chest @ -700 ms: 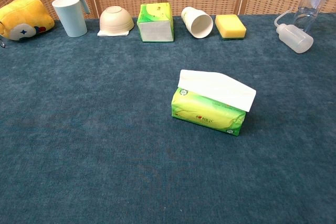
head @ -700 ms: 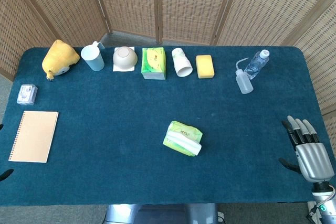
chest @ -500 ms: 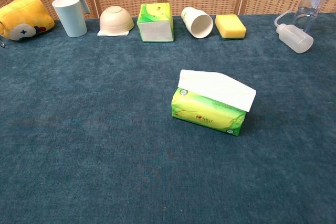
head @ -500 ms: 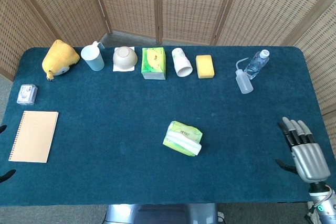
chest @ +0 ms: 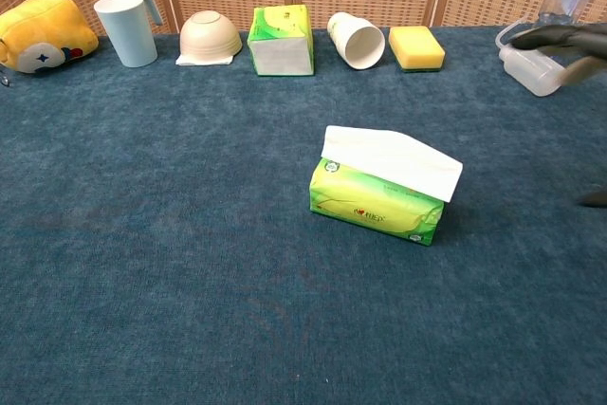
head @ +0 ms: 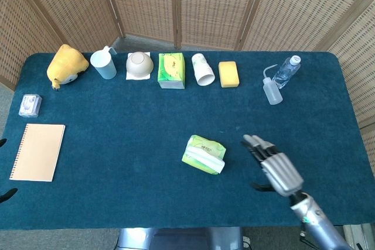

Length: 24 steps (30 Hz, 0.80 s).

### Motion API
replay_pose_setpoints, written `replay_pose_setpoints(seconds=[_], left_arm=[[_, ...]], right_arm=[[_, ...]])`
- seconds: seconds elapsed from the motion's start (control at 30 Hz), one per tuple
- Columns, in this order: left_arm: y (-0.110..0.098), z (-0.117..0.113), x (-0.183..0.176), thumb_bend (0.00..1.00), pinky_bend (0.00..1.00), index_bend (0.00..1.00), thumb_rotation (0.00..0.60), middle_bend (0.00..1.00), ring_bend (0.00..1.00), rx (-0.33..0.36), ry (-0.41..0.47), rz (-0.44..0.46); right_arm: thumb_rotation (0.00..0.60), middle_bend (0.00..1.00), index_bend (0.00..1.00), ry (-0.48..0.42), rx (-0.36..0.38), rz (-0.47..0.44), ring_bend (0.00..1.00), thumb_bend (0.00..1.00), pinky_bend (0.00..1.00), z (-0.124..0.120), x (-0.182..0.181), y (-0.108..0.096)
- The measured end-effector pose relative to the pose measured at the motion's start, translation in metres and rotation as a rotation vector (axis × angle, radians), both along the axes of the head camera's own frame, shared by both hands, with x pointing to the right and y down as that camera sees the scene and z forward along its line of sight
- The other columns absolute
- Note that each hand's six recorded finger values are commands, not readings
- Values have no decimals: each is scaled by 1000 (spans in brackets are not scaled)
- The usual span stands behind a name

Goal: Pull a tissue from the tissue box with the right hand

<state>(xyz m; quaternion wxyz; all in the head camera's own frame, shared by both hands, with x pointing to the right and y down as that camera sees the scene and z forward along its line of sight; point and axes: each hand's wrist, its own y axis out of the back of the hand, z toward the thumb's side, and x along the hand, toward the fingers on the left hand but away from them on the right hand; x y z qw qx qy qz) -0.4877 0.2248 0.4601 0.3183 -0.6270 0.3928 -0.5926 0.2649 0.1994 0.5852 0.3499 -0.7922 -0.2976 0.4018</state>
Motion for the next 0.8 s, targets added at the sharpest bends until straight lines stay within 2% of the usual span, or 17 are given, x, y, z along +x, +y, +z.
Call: replay_pose_setpoints(seconds=[0.1,0.33,0.5,0.7,0.8], left_arm=[[-1,0,-2,0,12,0,600,0,0,-1,1,-7],[-2,-1,-7,0,12,0,600,0,0,2,1,-22],[-3,-1,-9,0,12,0,600,0,0,1,3,-29],[-3,-2,-10,0,12,0,600,0,0,5,7,-31],[-4,-2,-11,0,12,0,600,0,0,4,8,-35]], right_arm=[[600,78,0,-28,-26,-23,61,0,217,9,-29,-8],[600,146,16,-49,-47,-32,106,0,217,25,-69,-13],[600,228,72,-50,-47,-42,164,0,223,31,-86,-12],[600,271,137,-34,-40,-41,213,0,299,44,-95,-16],[600,297,166,-10,-29,-37,240,45,342,55,-97,-20]])
